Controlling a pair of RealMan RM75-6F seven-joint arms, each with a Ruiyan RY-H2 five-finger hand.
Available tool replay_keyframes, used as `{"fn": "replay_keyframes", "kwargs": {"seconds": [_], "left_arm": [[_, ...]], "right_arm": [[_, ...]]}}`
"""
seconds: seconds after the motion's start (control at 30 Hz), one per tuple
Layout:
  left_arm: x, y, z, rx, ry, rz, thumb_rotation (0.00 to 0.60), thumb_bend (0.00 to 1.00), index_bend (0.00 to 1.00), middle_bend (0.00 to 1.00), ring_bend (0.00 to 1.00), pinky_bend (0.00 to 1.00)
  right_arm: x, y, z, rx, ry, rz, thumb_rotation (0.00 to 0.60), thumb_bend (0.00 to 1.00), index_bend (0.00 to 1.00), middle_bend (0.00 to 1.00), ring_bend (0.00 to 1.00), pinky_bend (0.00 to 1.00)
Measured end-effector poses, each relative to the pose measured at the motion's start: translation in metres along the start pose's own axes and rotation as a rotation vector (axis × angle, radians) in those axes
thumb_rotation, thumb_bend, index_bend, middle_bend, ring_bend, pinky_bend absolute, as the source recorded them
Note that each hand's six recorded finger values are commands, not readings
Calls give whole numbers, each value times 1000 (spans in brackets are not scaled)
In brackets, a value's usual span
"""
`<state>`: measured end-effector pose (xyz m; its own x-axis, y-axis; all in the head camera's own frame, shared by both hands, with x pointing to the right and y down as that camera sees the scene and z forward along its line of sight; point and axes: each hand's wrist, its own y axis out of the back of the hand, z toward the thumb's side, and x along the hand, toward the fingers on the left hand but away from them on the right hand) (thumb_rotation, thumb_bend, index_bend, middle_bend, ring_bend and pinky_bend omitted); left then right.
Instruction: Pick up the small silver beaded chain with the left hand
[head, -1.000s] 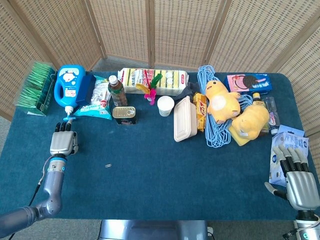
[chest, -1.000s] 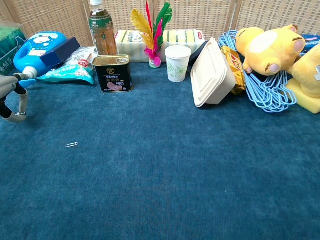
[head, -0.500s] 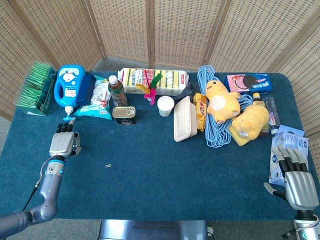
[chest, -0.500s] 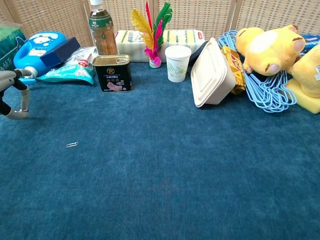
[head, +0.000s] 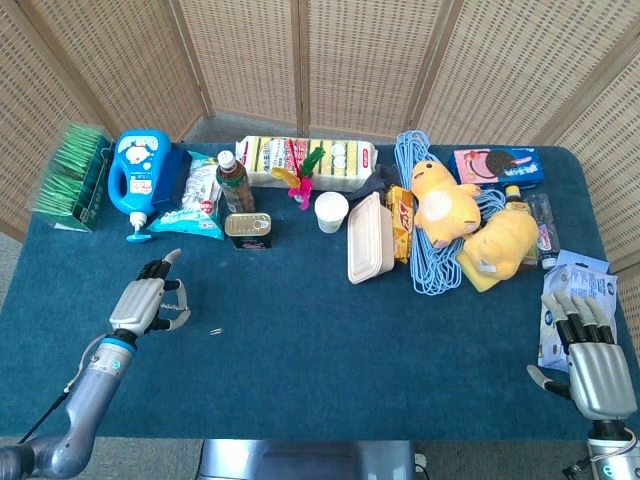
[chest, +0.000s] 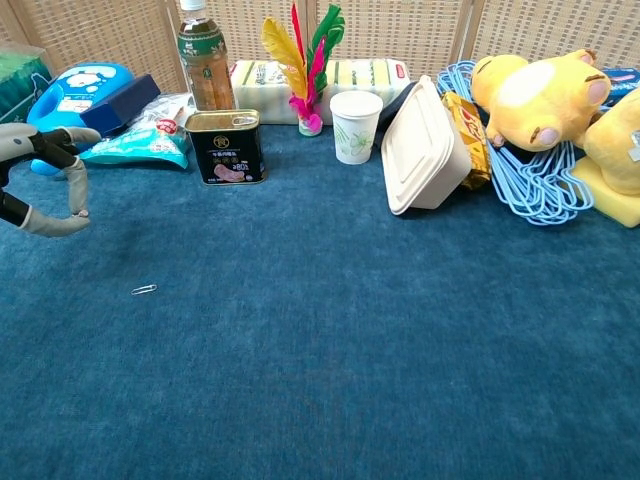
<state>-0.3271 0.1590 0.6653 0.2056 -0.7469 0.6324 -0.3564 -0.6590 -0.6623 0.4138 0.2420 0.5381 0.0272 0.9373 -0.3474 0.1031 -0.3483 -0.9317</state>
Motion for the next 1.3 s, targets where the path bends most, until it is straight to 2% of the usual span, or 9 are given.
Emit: {"fn": "replay_keyframes", "kwargs": {"seconds": [0.37, 0.67, 1.0, 1.3], "left_arm": [[-18, -20, 14, -335, -149, -119, 600, 569, 603, 0, 0, 0], [-22, -41, 16, -496, -241, -199, 600, 563, 603, 0, 0, 0], [-21, -37, 9, -589, -276, -162, 600, 559, 603, 0, 0, 0], [-12, -49, 9, -682, -292, -152, 600, 559, 603, 0, 0, 0]], "right_arm": [[0, -3, 0, 7, -4, 6, 600, 0, 0, 0, 0, 0], [-1, -6, 0, 13, -4, 14, 600, 0, 0, 0, 0, 0], [-2, -7, 0, 17, -3, 18, 600, 0, 0, 0, 0, 0], [-1, -10, 1, 25, -3, 25, 600, 0, 0, 0, 0, 0]]}}
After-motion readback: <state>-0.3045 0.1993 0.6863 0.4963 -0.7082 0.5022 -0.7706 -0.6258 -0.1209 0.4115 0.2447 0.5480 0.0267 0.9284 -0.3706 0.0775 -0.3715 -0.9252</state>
